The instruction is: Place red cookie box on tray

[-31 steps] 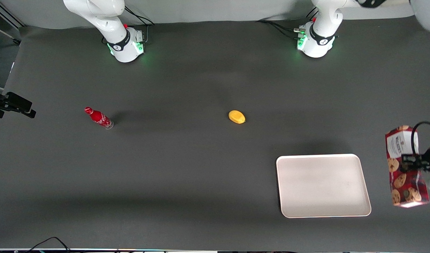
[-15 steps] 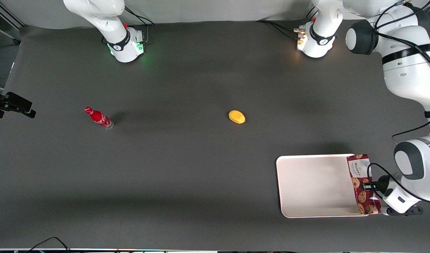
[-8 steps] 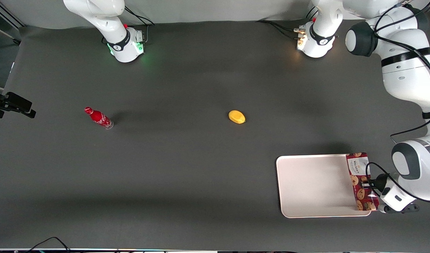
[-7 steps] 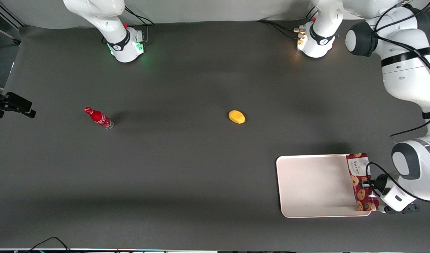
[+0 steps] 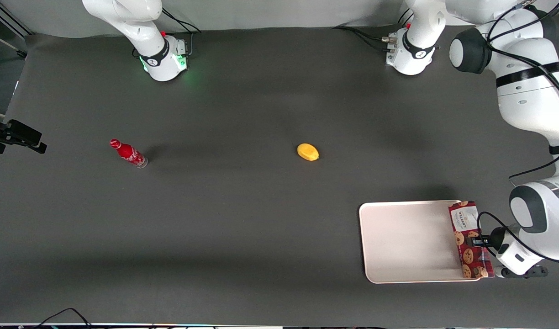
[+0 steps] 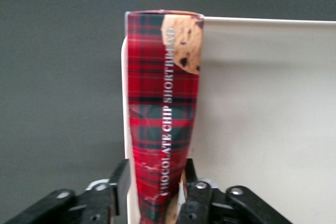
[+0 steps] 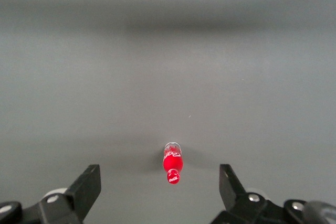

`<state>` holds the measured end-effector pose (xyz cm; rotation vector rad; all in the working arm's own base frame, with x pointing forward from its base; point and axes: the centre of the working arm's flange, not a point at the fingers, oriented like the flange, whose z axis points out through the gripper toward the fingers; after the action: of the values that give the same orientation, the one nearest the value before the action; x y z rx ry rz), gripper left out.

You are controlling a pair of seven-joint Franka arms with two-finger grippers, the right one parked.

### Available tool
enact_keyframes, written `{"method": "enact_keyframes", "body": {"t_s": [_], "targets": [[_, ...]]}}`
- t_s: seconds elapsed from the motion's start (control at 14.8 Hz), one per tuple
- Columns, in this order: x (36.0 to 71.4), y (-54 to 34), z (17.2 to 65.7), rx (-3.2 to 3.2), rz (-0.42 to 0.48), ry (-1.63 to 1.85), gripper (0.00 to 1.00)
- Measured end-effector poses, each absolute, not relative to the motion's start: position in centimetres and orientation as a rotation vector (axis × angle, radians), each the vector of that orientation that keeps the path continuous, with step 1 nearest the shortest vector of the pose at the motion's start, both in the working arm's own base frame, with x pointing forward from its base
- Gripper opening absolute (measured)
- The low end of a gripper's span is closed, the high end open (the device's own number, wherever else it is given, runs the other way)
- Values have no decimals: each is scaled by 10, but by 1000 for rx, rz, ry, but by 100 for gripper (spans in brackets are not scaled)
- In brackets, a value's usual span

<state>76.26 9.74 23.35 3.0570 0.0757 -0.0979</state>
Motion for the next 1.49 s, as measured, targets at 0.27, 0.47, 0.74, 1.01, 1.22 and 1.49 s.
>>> {"method": "enact_keyframes", "body": {"t_s": [0.27,0.47,0.74,1.01,1.22,1.49], "targets": [[767,99,266,3063,-22,70,89],[762,94,318,3056,51,64,100],[737,94,381,3034,86,76,100],[691,81,472,3013,-13,34,100],[645,41,553,3053,-43,-16,100],[588,-10,613,3102,-1,-96,100]]}}
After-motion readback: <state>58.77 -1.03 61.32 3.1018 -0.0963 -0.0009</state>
